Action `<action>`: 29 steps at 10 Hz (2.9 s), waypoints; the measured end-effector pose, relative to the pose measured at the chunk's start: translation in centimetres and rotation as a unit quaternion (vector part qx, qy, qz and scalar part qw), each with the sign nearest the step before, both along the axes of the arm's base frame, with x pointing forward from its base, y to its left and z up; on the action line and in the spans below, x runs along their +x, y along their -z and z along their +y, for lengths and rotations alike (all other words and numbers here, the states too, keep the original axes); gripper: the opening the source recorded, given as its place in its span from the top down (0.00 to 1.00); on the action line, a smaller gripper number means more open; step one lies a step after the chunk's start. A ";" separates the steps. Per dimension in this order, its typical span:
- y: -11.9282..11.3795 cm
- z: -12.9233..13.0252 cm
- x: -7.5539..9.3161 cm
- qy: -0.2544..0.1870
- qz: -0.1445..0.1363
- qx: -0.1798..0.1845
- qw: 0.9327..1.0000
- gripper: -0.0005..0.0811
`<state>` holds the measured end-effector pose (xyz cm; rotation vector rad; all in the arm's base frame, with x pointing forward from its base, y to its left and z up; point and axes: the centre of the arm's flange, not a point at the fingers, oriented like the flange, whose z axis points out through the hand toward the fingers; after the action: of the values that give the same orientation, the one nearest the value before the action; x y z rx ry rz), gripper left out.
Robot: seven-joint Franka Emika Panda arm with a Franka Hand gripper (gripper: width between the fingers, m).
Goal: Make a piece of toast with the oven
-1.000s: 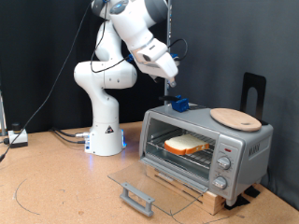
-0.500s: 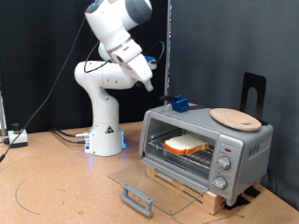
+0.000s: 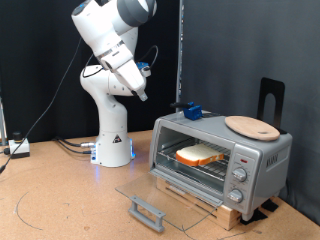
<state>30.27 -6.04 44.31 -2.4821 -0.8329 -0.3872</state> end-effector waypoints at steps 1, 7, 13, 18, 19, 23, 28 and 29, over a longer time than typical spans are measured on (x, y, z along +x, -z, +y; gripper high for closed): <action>-0.4 1.2 0.6 0.051 0.036 0.016 0.998 0.01; -0.3 3.4 2.6 0.242 0.165 0.098 0.951 0.01; 1.3 -1.7 4.6 0.406 0.351 0.110 0.836 0.01; 2.0 -4.5 4.7 0.416 0.364 0.118 0.825 0.01; 2.7 -5.8 4.4 0.417 0.381 0.119 0.817 0.01; 5.8 -10.7 4.9 0.420 0.388 0.128 0.810 0.01; 8.0 -12.0 5.8 0.427 0.365 0.131 0.817 0.01; 9.4 -12.7 6.2 0.440 0.360 0.129 0.813 0.01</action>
<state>36.48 -18.78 34.95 -2.2971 0.6651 0.1688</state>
